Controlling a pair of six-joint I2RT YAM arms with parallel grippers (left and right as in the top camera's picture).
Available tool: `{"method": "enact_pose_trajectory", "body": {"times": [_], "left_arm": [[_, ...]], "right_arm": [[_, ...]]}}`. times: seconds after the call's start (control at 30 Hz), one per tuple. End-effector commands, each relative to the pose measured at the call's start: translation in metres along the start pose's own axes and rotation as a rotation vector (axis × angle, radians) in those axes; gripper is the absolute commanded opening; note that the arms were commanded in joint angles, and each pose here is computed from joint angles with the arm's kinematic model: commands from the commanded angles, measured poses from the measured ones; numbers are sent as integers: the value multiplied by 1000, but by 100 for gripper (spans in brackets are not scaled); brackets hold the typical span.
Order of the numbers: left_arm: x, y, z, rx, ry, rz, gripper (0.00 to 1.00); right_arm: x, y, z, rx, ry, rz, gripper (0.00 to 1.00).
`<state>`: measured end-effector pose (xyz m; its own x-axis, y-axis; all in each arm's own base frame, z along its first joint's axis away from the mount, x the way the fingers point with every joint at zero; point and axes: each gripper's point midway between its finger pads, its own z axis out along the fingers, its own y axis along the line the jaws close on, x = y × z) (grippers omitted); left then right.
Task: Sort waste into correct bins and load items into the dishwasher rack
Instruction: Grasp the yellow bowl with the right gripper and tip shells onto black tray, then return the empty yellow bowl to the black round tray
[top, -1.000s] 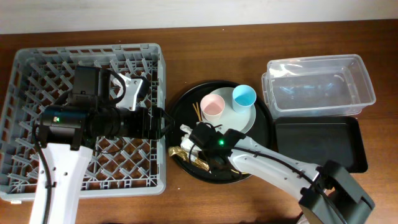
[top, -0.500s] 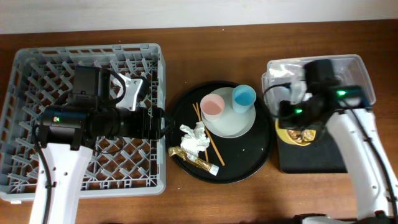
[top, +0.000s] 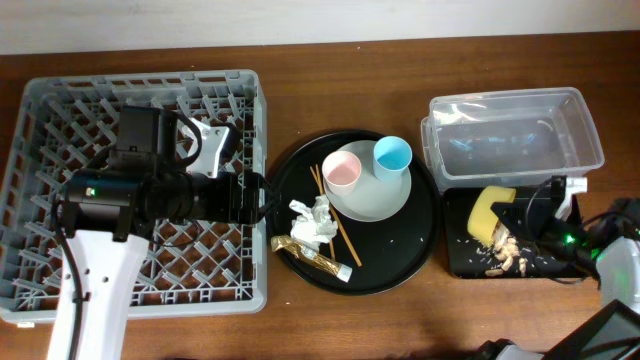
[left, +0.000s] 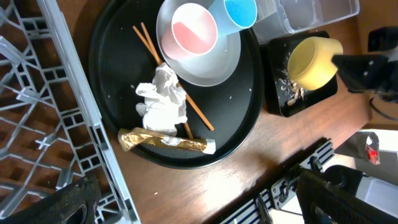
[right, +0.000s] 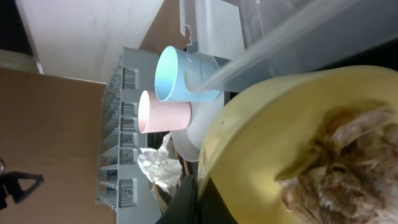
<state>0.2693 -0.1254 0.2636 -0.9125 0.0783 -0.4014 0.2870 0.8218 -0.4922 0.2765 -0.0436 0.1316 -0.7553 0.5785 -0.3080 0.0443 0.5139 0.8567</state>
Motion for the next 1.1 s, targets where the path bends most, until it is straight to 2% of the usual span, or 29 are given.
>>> {"method": "enact_pose_trajectory", "body": {"times": [0.0, 0.13, 0.2, 0.27, 0.3, 0.47, 0.53, 0.57, 0.63, 0.67, 0.7, 0.77, 0.8, 0.83, 0.9, 0.97, 1.07], "left_arm": [[-1, -2, -1, 4, -5, 10, 99], [-1, -2, -1, 4, -5, 10, 99], [-1, -2, -1, 4, -5, 10, 99], [-1, -2, -1, 4, -5, 10, 99], [-1, -2, -1, 4, -5, 10, 99], [-1, -2, -1, 4, -5, 10, 99], [-1, -2, -1, 4, -5, 10, 99], [-1, -2, -1, 4, -5, 10, 99], [-1, -2, -1, 4, -5, 10, 99], [-1, -2, -1, 4, -5, 10, 100], [-1, -2, -1, 4, -5, 10, 99], [-1, -2, -1, 4, -5, 10, 99], [-1, -2, -1, 4, -5, 10, 99], [-1, -2, -1, 4, -5, 10, 99], [-1, -2, -1, 4, -5, 10, 99], [-1, -2, -1, 4, -5, 10, 99], [-1, -2, -1, 4, -5, 10, 99]], "right_arm": [[0, 5, -10, -107, -79, 35, 4], [-16, 45, -29, -370, -178, 31, 4], [-16, 44, -28, -364, -176, 30, 4], [-13, 46, -29, -382, -153, 159, 4], [-16, 45, -29, -378, -160, 124, 4], [-16, 45, -29, -384, -148, 187, 4], [-19, 44, -29, -378, -162, 118, 4], [-20, 44, -29, -385, -146, 206, 4], [-25, 44, -30, -383, -152, 172, 4], [-22, 46, -30, -381, -141, 220, 4], [-26, 45, -31, -307, -141, 215, 4], [-29, 43, -31, 55, -83, 143, 4], [-26, 68, -31, 280, -7, 0, 4], [-21, 93, -25, 368, 46, -121, 4], [8, 128, 1, 462, 165, -305, 4], [66, 134, 43, 527, 375, -449, 4], [121, 127, 82, 570, 595, -572, 4]]}}
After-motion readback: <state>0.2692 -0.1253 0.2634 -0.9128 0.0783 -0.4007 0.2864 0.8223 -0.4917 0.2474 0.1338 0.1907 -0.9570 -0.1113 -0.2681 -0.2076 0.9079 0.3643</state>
